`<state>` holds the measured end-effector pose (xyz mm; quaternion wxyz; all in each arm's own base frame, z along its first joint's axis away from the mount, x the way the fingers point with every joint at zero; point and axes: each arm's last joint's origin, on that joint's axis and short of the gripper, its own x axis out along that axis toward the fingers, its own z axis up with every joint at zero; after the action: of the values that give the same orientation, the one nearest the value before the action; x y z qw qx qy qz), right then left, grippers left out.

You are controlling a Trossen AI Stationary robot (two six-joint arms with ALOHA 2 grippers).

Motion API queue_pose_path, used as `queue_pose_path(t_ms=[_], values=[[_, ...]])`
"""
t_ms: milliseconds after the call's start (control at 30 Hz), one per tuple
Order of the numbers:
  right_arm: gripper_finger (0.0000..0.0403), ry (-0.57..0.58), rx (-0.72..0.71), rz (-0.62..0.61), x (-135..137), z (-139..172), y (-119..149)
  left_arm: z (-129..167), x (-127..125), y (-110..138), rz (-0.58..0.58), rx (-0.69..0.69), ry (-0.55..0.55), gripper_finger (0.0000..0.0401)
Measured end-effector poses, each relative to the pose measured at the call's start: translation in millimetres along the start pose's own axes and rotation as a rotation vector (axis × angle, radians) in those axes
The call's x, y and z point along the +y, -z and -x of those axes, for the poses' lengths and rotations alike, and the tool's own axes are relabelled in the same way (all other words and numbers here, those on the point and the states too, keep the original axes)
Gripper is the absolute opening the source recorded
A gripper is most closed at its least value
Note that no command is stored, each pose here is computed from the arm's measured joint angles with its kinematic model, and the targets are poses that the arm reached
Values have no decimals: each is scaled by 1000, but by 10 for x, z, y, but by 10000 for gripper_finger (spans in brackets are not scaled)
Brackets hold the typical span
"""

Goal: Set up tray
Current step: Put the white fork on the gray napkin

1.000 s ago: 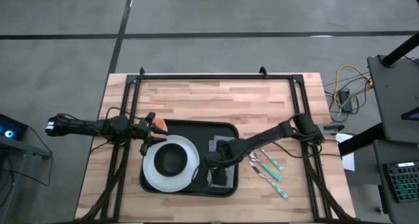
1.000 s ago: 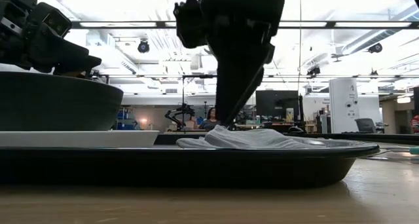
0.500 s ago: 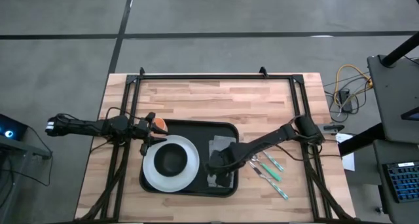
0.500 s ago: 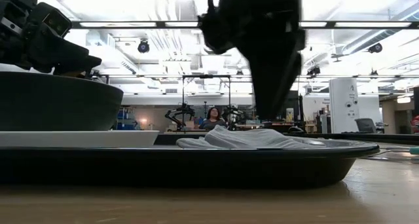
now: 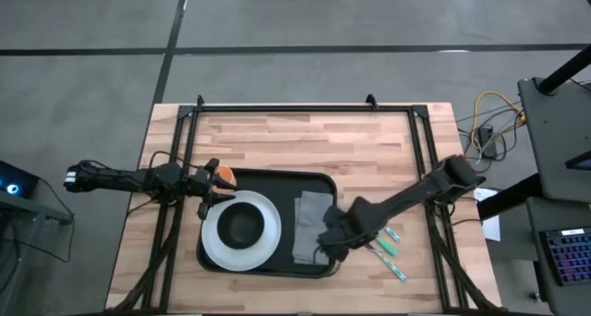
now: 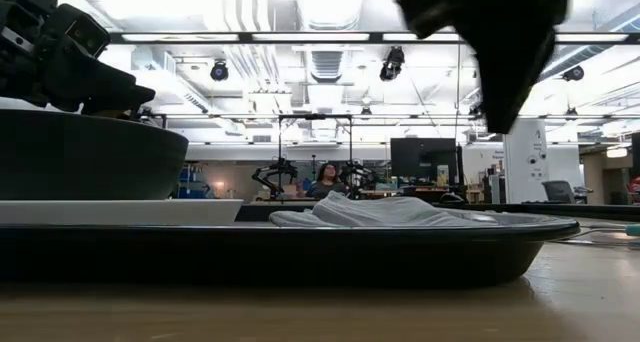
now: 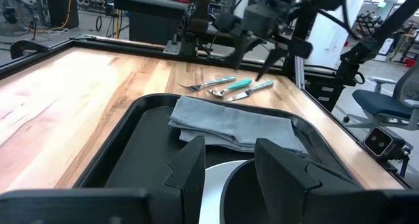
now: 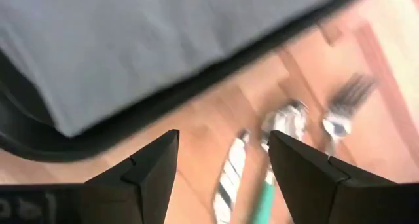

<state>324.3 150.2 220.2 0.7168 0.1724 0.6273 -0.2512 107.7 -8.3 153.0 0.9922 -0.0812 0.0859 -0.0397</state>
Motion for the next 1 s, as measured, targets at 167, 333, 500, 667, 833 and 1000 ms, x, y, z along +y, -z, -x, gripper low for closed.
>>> queue_pose_path(t_ms=[167,333,500,667,833,1000], values=[[226,-14,4,-81,-212,30,212,-1,0,1,0,1,0,115],[226,-31,5,-144,-424,-14,434,-6,2,7,0,9,-2,115],[226,-39,42,-275,-668,-123,602,-12,3,15,0,19,-3,115],[226,-22,89,-345,-845,-254,709,-15,4,19,1,24,-4,115],[226,-30,89,-358,-945,-349,764,-17,4,22,1,28,-5,115],[226,-40,116,-379,-1021,-507,798,-22,5,27,1,34,-6,115]])
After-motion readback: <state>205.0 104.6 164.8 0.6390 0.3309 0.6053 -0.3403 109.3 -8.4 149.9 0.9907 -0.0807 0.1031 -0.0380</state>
